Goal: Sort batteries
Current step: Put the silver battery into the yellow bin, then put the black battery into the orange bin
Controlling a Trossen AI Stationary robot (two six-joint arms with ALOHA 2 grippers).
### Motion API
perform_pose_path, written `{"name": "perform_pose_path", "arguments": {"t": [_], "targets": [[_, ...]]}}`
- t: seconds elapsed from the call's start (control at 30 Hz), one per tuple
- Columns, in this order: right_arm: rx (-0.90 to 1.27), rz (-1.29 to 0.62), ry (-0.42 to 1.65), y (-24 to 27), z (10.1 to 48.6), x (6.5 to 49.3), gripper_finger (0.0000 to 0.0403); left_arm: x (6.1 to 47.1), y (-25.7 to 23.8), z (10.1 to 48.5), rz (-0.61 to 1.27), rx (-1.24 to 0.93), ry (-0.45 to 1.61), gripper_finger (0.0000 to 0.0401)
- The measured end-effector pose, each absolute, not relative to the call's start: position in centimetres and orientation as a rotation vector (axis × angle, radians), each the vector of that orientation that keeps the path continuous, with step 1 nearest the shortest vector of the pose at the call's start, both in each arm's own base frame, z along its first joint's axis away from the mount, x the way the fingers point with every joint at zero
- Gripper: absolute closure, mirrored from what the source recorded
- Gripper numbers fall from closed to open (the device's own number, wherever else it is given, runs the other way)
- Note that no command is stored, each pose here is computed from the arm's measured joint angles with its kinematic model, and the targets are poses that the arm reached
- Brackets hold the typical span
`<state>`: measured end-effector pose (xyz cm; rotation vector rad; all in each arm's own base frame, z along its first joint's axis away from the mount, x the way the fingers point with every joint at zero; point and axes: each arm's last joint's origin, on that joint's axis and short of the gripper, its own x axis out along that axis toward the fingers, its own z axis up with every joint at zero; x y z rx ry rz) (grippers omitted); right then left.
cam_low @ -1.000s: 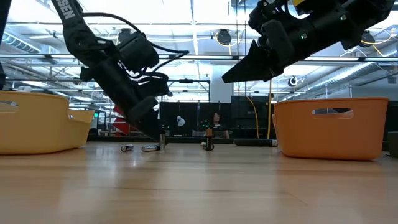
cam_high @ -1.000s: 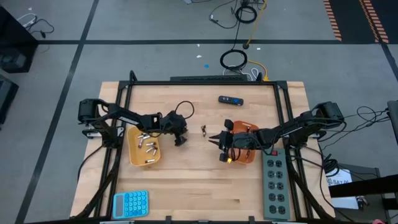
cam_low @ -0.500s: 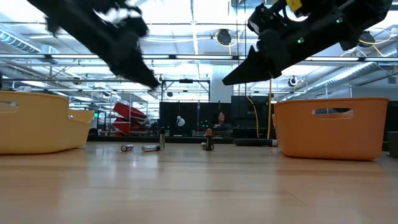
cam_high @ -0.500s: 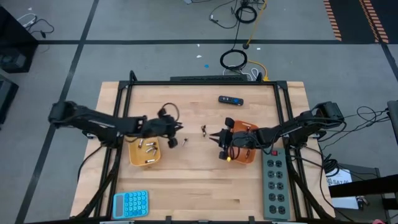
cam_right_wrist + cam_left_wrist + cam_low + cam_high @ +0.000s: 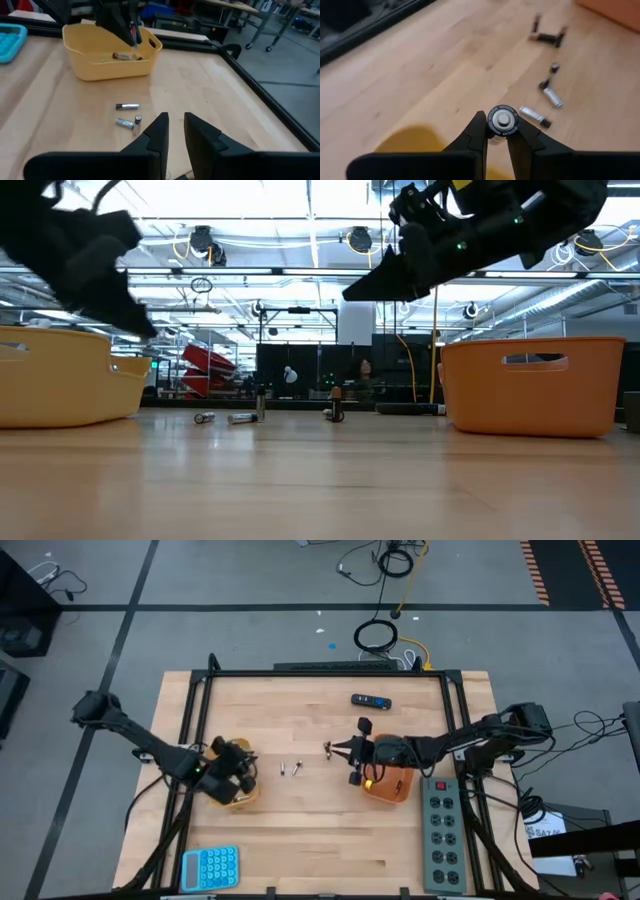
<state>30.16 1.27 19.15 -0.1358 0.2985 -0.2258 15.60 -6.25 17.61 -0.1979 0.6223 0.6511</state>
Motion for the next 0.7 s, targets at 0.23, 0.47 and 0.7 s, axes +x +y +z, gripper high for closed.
{"name": "perform_pose_path", "arguments": {"t": [0.23,0.47,0.7], "targets": [[-0.164,-0.241,0.298,0.5,19.2,30.2,0.0349,13.4,-6.1,16.8,0.792,-0.337,0.652,0.0351],[-0.156,-0.222,0.298,0.4,19.2,30.2,0.0349,12.8,-6.0,16.3,0.868,-0.453,0.712,0.0322],[-0.096,-0.222,0.357,0.8,18.6,30.0,0.0349,12.9,-6.2,16.3,0.839,-0.432,0.755,0.0156]]}}
